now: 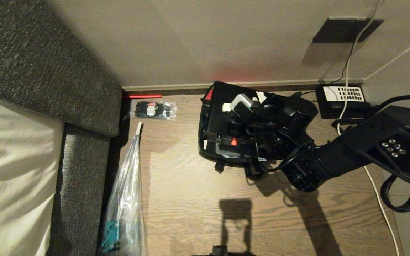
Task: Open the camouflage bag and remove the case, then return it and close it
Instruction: Place the black box back
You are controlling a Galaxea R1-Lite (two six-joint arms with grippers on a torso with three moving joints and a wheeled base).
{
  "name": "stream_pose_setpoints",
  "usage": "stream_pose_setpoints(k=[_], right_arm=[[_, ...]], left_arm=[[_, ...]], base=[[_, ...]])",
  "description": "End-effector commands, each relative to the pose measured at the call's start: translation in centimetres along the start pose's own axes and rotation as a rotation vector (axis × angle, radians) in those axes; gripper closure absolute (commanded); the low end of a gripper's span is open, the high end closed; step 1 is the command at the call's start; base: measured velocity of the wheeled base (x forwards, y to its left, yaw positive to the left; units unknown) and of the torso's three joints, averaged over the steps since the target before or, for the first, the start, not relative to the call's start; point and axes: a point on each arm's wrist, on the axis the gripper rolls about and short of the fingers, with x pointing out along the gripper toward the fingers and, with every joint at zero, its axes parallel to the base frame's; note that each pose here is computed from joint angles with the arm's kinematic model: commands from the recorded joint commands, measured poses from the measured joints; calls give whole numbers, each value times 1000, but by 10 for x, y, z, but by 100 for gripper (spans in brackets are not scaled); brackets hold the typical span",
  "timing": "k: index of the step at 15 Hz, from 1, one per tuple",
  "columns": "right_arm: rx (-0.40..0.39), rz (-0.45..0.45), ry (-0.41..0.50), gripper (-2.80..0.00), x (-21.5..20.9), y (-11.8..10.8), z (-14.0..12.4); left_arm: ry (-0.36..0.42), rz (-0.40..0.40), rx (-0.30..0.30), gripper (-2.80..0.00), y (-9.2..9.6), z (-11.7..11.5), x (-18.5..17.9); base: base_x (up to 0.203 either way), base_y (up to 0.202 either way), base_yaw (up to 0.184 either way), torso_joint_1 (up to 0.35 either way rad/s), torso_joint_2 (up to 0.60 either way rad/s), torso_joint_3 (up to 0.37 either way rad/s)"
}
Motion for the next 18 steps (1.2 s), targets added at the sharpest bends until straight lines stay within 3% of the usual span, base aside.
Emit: stream_pose_setpoints(k=[1, 18], right_arm=[[-11, 4, 9, 0, 0, 4, -4], [-5, 45, 26, 0, 1, 52, -21]], left_arm=[[0, 1, 0, 0, 0, 0, 0], [5, 1, 0, 0, 0, 0, 0]], base=[[0, 0, 0, 0, 0, 0], [0, 0, 0, 0, 0, 0]])
